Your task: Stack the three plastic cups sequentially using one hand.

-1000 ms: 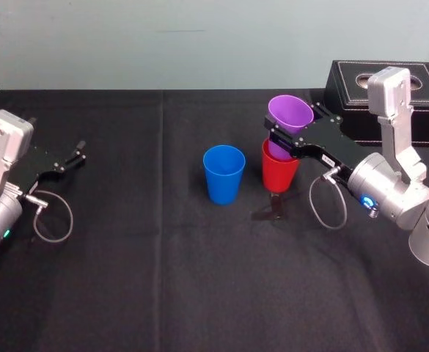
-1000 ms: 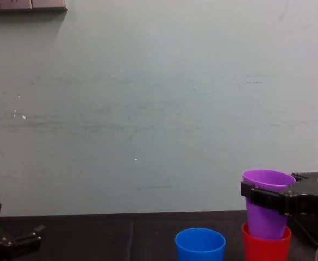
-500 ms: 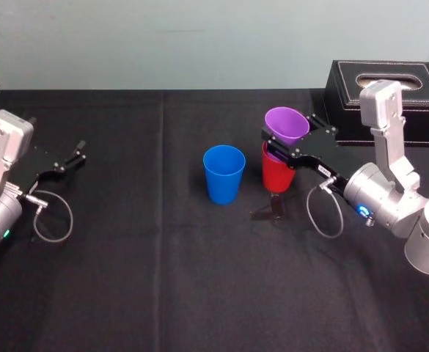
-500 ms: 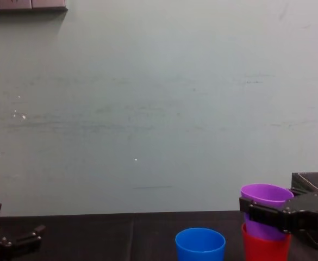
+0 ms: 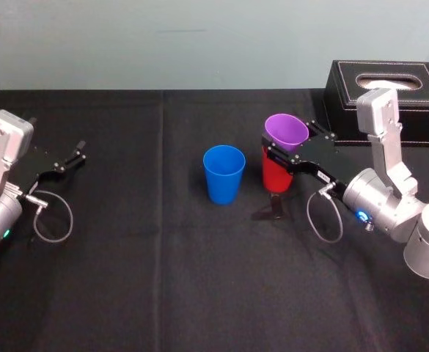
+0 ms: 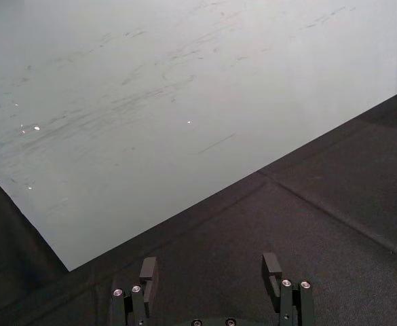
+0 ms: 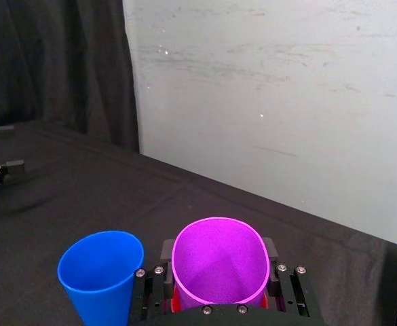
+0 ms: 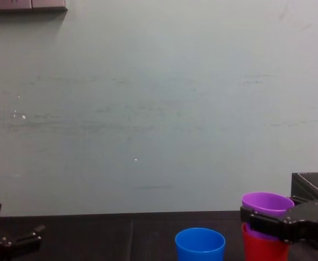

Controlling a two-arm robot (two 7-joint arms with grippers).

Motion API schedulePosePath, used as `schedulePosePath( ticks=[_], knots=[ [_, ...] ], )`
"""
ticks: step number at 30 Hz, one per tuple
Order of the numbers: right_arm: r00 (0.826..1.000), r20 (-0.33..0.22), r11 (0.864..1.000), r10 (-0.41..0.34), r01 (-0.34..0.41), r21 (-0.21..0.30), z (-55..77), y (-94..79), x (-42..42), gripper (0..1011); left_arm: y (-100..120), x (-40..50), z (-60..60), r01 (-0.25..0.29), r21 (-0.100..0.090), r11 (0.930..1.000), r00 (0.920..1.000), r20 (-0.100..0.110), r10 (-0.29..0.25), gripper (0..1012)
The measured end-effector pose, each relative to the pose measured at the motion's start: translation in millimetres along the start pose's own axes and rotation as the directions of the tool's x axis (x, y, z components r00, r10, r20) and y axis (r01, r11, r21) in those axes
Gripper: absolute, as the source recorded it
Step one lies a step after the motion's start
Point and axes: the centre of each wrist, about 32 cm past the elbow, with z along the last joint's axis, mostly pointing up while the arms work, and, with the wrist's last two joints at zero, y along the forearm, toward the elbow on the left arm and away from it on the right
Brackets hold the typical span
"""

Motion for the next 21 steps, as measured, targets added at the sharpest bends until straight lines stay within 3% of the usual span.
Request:
schedulePosePath(
  ticks=[16, 21],
  knots=[
    [1.0, 0.0, 1.0, 0.001, -0.001, -0.014, -2.6, 0.6, -1.0, 739, 0.0, 0.0, 0.0, 0.0, 0.0, 1.0, 1.0, 0.0, 0.0, 1004],
    [1.0, 0.0, 1.0, 0.001, -0.001, -0.014, -2.4, 0.5, -0.9, 841, 0.0, 0.0, 0.0, 0.0, 0.0, 1.0, 1.0, 0.0, 0.0, 1005]
  ],
)
